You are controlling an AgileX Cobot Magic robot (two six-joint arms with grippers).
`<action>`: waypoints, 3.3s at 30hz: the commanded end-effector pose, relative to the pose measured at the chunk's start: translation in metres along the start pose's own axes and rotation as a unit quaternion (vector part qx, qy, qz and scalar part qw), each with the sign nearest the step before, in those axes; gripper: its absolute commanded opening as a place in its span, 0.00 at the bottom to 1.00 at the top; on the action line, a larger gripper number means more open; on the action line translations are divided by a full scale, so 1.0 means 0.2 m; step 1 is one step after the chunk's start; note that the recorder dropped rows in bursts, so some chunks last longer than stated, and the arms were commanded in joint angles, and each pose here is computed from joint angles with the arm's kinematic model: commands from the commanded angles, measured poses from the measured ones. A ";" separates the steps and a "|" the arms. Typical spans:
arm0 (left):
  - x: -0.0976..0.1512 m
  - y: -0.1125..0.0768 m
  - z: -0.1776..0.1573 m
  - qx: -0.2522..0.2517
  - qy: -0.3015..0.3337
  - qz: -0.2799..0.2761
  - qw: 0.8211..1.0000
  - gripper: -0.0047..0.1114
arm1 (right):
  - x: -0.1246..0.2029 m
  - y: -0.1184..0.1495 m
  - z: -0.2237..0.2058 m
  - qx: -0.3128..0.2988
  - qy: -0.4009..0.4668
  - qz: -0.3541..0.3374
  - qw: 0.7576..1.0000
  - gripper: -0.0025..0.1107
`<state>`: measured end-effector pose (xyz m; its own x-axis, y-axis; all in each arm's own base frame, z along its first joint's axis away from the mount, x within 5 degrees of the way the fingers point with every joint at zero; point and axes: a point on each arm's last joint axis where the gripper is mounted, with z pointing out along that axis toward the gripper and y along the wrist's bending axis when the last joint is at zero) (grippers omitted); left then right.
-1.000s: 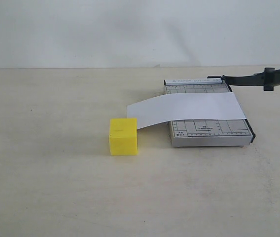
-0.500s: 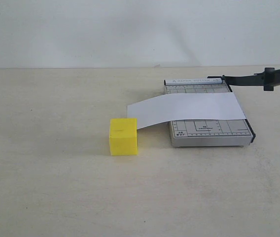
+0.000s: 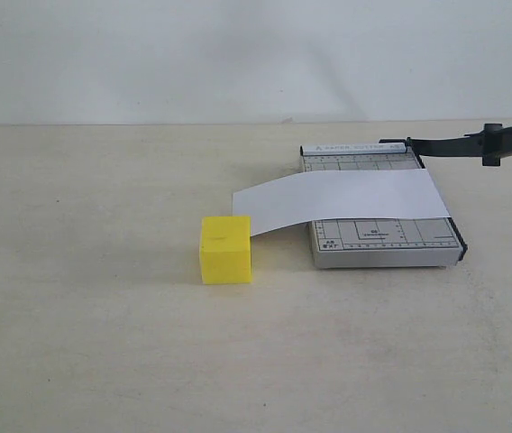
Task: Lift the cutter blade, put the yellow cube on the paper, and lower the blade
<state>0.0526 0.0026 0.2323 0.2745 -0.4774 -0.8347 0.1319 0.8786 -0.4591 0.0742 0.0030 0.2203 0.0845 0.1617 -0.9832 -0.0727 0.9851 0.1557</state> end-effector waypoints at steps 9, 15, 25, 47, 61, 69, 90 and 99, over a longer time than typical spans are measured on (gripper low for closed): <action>0.05 -0.17 0.01 0.178 0.071 0.161 0.968 0.08 | 0.02 0.00 0.00 -0.003 0.014 -0.006 1.000 0.02; 0.11 -0.21 0.08 0.216 0.193 0.188 0.939 0.08 | 0.02 0.00 0.00 -0.003 0.014 -0.006 1.000 0.02; 0.06 -0.29 0.33 0.250 0.254 0.234 0.905 0.08 | 0.02 0.00 0.00 -0.003 0.014 -0.006 1.000 0.02; 0.63 -0.51 0.74 0.363 0.407 0.304 0.781 0.08 | 0.02 0.00 0.00 -0.003 0.012 -0.006 1.000 0.02; 1.27 -1.00 0.95 0.381 0.456 0.268 0.758 0.08 | 0.02 0.00 0.00 -0.003 0.012 -0.006 1.000 0.02; 1.43 -1.15 1.16 0.380 0.423 0.319 0.758 0.08 | 0.02 0.00 0.00 -0.003 0.012 -0.004 1.000 0.02; 1.61 -1.15 1.26 0.346 0.442 0.372 0.739 0.08 | 0.02 0.00 0.00 -0.003 0.012 -0.004 1.000 0.02; 1.61 -1.17 1.26 0.367 0.424 0.356 0.748 0.08 | 0.02 0.00 0.00 -0.003 0.012 -0.004 1.000 0.02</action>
<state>0.3511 -0.3489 0.1474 -0.1450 0.5756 -0.8048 0.8062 0.5402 0.2411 0.0743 0.0040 0.2178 0.0558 0.1598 -0.9856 -0.0787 0.9847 0.1552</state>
